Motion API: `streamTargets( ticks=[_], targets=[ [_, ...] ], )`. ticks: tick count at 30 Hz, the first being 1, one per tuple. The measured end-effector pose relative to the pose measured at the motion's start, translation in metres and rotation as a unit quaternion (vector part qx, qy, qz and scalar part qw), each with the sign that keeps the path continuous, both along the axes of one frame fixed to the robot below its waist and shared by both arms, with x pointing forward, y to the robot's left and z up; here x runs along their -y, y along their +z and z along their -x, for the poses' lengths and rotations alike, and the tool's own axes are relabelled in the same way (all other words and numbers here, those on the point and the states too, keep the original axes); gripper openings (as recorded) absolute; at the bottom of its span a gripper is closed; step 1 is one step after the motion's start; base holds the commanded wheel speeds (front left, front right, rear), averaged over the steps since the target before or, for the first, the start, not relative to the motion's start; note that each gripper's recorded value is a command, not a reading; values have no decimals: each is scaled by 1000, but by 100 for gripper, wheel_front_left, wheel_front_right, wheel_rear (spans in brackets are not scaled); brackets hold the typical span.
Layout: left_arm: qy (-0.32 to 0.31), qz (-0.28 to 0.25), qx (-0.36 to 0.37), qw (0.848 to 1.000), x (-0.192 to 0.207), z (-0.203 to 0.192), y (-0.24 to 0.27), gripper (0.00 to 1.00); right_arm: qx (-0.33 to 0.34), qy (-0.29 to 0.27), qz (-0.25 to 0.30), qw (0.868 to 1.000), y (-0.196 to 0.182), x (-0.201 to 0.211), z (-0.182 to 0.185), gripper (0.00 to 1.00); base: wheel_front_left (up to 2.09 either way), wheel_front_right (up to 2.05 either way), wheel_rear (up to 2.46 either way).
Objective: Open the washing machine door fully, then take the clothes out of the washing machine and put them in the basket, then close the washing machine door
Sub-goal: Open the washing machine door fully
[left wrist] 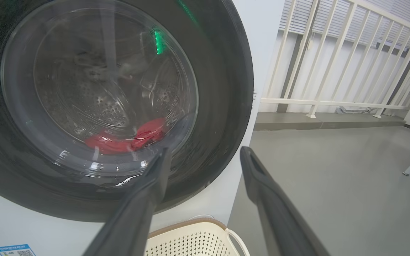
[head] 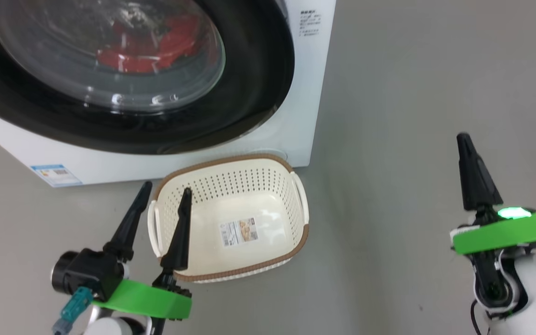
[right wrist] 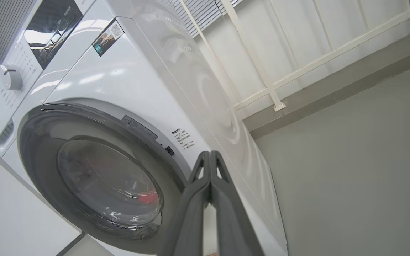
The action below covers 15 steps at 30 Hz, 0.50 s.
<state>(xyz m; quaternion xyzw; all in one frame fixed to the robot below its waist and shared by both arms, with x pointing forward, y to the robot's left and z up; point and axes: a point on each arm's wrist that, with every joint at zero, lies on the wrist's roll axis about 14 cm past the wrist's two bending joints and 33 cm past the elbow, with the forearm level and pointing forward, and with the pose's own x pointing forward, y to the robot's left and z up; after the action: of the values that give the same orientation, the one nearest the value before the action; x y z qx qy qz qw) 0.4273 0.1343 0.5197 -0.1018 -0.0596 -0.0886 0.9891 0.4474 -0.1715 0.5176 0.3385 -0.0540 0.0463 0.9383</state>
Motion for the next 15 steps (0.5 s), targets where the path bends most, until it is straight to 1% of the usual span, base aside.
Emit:
streamTargets(
  ticks=[4, 7, 8, 13, 15],
  targets=[
    [-3, 0, 4, 1000, 2, -9, 0, 100, -4, 18, -48, 999, -1, -8, -17, 0, 0, 0, 0],
    [-5, 0, 3, 1000, 3, -13, -2, 100, -14, 43, -110, 993, -2, -22, -29, 0, 0, 0, 0],
    [-7, 0, 3, 1000, 4, -16, -4, 100, -19, 60, -152, 986, 2, -28, -39, 0, 0, 0, 0],
    [-10, -1, 2, 1000, 5, -25, -7, 100, -23, 99, -224, 969, 17, -32, -65, 0, 0, 0, 0],
    [-8, -2, -2, 1000, 4, -28, -12, 100, -32, 125, -259, 957, 21, -40, -73, 0, 0, 0, 0]
  ],
)
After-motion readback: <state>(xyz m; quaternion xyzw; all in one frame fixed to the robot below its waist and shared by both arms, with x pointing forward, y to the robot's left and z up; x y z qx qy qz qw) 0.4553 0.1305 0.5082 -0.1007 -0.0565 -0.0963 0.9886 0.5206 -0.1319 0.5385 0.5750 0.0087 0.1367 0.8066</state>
